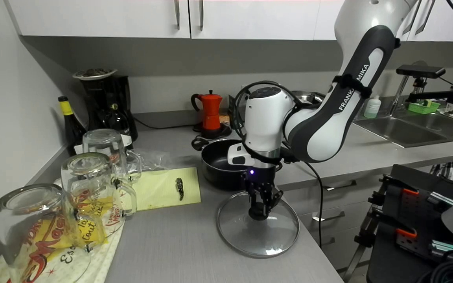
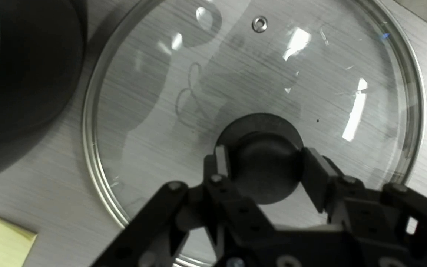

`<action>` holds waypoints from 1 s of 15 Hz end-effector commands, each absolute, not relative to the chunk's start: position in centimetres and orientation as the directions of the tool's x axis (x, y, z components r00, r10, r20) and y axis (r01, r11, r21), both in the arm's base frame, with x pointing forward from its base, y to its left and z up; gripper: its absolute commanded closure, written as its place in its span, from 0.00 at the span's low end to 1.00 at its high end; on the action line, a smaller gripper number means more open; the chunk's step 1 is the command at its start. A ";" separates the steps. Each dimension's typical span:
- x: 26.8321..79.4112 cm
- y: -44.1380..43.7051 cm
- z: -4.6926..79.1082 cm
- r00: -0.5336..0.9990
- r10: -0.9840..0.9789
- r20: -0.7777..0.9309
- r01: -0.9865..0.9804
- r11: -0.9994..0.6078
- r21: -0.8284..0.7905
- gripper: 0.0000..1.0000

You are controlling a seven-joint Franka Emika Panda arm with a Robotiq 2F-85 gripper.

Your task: Remove the glass lid from the black pot.

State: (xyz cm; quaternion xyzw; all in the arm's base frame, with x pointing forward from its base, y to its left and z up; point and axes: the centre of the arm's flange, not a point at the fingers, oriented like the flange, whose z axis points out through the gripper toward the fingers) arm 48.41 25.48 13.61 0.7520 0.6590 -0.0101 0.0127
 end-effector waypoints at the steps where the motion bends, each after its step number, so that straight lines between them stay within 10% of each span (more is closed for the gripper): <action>1: 48.9 25.9 13.9 0.113 0.993 -0.025 0.993 -0.112 0.034 0.75; 2: 48.9 25.9 14.0 0.114 0.993 -0.025 0.993 -0.113 0.035 0.75; 4: 48.9 25.9 14.1 0.116 0.993 -0.024 0.993 -0.115 0.034 0.23; 7: 49.1 26.0 14.4 0.117 0.993 -0.021 0.992 -0.116 0.040 0.04; 15: 47.5 27.1 18.6 0.066 0.998 -0.007 0.995 -0.066 0.072 0.00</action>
